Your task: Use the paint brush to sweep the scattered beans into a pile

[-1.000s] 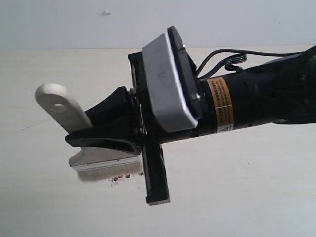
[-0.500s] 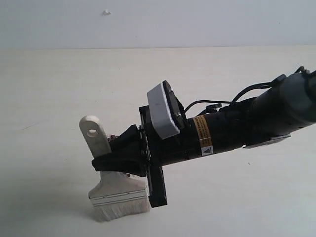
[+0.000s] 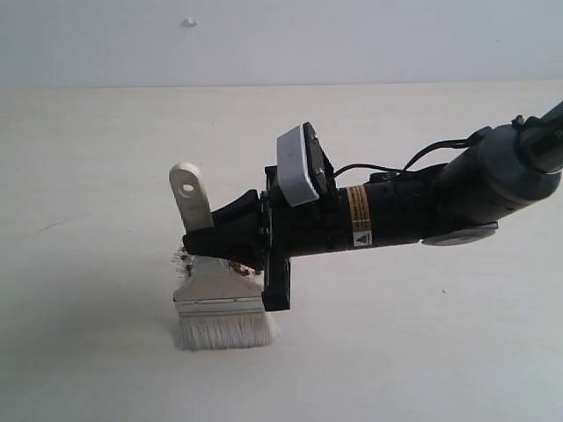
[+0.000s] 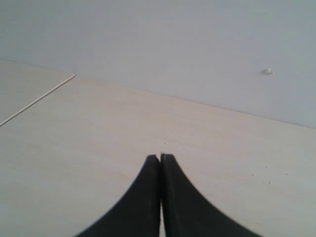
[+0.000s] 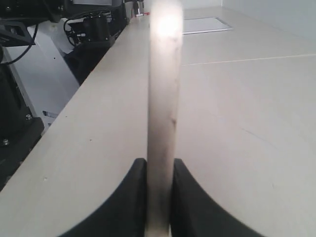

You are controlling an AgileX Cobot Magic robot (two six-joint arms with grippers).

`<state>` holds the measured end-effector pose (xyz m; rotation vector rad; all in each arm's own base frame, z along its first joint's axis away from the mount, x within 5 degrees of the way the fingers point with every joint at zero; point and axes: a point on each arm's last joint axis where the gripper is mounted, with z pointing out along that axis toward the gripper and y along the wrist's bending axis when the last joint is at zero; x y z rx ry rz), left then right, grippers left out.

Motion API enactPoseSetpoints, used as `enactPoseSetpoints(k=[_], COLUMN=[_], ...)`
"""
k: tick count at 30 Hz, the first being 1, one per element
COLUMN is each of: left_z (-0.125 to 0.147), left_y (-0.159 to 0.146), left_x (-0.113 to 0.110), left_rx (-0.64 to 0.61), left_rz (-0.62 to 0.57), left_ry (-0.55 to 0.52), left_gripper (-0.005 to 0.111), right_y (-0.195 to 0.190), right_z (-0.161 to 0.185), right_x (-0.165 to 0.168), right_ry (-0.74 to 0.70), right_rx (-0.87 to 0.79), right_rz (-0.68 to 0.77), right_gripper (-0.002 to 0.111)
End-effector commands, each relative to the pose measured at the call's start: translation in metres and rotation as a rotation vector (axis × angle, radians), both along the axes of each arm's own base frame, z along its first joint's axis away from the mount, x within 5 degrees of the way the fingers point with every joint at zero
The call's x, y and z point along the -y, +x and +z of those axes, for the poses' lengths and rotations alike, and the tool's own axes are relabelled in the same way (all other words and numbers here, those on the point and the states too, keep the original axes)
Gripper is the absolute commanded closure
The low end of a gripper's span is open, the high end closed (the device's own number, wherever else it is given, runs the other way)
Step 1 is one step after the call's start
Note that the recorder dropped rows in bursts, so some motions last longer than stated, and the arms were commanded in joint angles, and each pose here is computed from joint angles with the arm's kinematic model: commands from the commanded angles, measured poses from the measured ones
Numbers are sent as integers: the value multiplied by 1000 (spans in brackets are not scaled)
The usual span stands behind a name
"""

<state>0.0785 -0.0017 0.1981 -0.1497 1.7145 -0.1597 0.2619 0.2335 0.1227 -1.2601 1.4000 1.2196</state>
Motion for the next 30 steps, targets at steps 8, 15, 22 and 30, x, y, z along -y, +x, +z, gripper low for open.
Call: enactPoseSetpoints(k=[8,15,22,30], left_z=[1,1,1,1], left_y=[0,0,0,0], left_x=[0,0,0,0], left_rx=[11,11,11,11], left_rz=[0,0,0,0], left_ry=[-3,-3,-3,-3], left_gripper=[107,107,107,107], right_y=[32,42,32,17], right_z=[-2,6,42,100], right_x=[-16,-22,-19,-12], right_ry=[10,25,3,-10], right_rx=[38,27,15,-3], right_rz=[27,35,113,139], right_gripper=[108,108,108,108])
